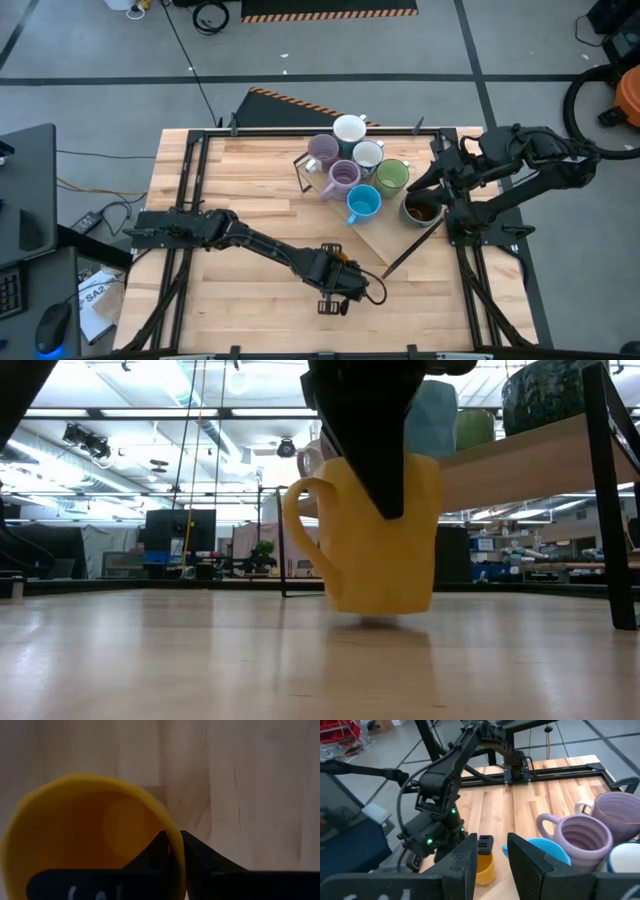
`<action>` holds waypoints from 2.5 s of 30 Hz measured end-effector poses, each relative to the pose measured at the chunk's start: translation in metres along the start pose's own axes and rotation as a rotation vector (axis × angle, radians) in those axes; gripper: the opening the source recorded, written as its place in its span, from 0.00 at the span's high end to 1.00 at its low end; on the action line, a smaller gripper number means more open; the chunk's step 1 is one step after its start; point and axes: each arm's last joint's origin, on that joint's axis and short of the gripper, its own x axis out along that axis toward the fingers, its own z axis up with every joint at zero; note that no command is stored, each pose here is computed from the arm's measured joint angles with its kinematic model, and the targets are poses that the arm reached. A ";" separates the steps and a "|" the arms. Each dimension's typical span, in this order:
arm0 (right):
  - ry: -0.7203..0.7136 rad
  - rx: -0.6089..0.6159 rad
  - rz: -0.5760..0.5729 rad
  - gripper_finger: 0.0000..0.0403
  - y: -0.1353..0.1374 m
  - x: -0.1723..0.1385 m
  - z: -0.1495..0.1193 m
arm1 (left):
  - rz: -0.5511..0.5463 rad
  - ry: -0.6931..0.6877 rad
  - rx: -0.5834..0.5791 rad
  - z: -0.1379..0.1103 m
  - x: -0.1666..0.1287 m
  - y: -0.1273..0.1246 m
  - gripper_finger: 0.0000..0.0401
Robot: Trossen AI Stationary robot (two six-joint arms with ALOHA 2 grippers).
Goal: Place coffee mugs
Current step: Put the yellow mug on the shelf
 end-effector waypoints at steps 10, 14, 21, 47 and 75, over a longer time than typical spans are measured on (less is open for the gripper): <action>0.004 -0.013 -0.035 0.72 0.006 -0.006 -0.005 | -0.037 0.009 -0.022 0.000 0.000 -0.001 0.70; 0.008 -0.034 -0.034 0.72 0.006 -0.006 -0.005 | -0.087 0.027 -0.102 0.000 -0.002 -0.001 0.61; 0.016 -0.047 -0.031 0.72 0.006 -0.006 -0.006 | -0.077 -0.050 -0.156 0.003 -0.035 -0.004 0.54; 0.172 -0.022 0.069 0.72 0.014 0.047 -0.006 | 0.087 -0.166 0.072 -0.014 -0.130 0.026 0.70; 0.133 0.024 0.083 0.72 0.016 0.077 0.003 | -0.053 -0.170 0.212 -0.043 -0.181 0.085 0.71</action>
